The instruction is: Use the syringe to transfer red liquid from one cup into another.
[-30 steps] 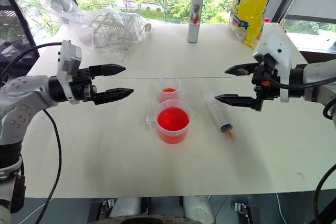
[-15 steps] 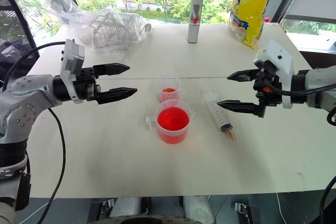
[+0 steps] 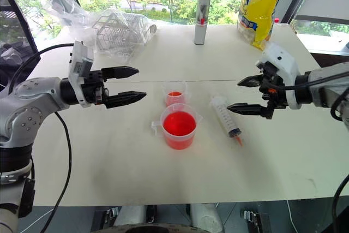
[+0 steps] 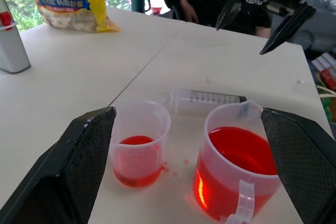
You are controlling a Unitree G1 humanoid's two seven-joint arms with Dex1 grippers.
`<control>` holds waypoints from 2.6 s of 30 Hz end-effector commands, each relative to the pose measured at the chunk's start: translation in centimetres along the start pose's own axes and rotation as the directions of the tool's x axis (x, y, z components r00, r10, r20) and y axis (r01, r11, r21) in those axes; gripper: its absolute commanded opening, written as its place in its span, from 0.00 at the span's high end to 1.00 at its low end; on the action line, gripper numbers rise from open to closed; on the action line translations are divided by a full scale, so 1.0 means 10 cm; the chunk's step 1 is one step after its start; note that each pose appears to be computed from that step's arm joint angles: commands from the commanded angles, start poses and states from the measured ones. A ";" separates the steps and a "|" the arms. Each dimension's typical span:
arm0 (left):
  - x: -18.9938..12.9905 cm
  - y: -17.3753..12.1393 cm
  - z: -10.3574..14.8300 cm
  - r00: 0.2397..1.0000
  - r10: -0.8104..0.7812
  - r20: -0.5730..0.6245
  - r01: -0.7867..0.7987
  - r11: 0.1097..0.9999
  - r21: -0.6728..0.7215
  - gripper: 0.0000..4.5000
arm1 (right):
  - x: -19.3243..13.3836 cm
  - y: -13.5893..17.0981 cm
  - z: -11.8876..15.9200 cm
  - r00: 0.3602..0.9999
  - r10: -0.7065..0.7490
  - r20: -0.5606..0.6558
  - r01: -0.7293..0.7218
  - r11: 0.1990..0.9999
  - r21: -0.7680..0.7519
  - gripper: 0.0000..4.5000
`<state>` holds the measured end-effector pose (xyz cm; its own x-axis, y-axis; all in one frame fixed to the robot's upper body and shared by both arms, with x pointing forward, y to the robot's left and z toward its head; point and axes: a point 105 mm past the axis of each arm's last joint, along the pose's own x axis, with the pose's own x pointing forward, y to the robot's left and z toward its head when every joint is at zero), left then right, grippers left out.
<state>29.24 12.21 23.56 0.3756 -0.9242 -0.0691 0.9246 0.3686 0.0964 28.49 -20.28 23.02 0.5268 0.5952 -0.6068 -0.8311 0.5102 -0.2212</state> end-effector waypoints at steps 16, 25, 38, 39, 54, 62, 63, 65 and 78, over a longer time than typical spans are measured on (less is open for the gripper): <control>0.06 -0.10 0.03 0.999 0.020 0.047 -0.021 0.999 0.026 0.00 | 0.77 -0.30 -0.36 0.900 -0.026 -0.434 0.198 0.913 0.357 0.02; 0.06 -0.13 0.01 0.998 0.043 0.052 -0.044 0.999 0.024 0.00 | 0.98 -0.24 -0.41 0.871 0.014 -0.491 0.202 0.901 0.384 0.02; 0.07 -0.11 0.02 0.998 0.048 0.049 -0.050 0.998 0.041 0.00 | 1.14 -0.11 -0.57 0.845 0.045 -0.532 0.199 0.898 0.393 0.65; 0.07 -0.10 0.02 0.998 0.047 0.049 -0.049 0.998 0.042 0.00 | 1.14 -0.10 -0.58 0.844 0.048 -0.535 0.199 0.897 0.394 0.69; 0.18 0.06 0.21 0.996 -0.017 0.093 0.008 0.995 0.096 0.00 | 0.46 -0.38 0.40 0.977 -0.214 0.021 0.204 0.953 0.224 0.69; 0.23 0.13 0.37 0.990 -0.065 0.127 0.050 0.992 0.119 0.00 | 0.03 -0.19 0.98 0.845 -0.170 0.508 0.158 0.985 0.068 0.69; 0.23 0.14 0.38 0.990 -0.067 0.127 0.052 0.991 0.121 0.00 | 0.03 -0.16 1.00 0.836 -0.159 0.525 0.151 0.987 0.058 0.69; 0.25 0.15 0.46 0.988 -0.082 0.128 0.064 0.988 0.142 0.00 | -0.10 0.06 1.21 0.704 -0.064 0.707 0.051 0.998 0.039 0.69; 0.25 0.07 0.72 0.977 -0.182 0.115 0.159 0.970 0.183 0.00 | 0.36 0.76 0.93 0.615 0.115 0.780 -0.200 0.980 0.013 0.69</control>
<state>31.21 9.45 28.94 0.2211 -0.9752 0.0126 0.9518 0.2186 0.2152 26.08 -8.98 25.86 0.3763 0.9119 0.1635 -0.9220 0.3860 -0.0304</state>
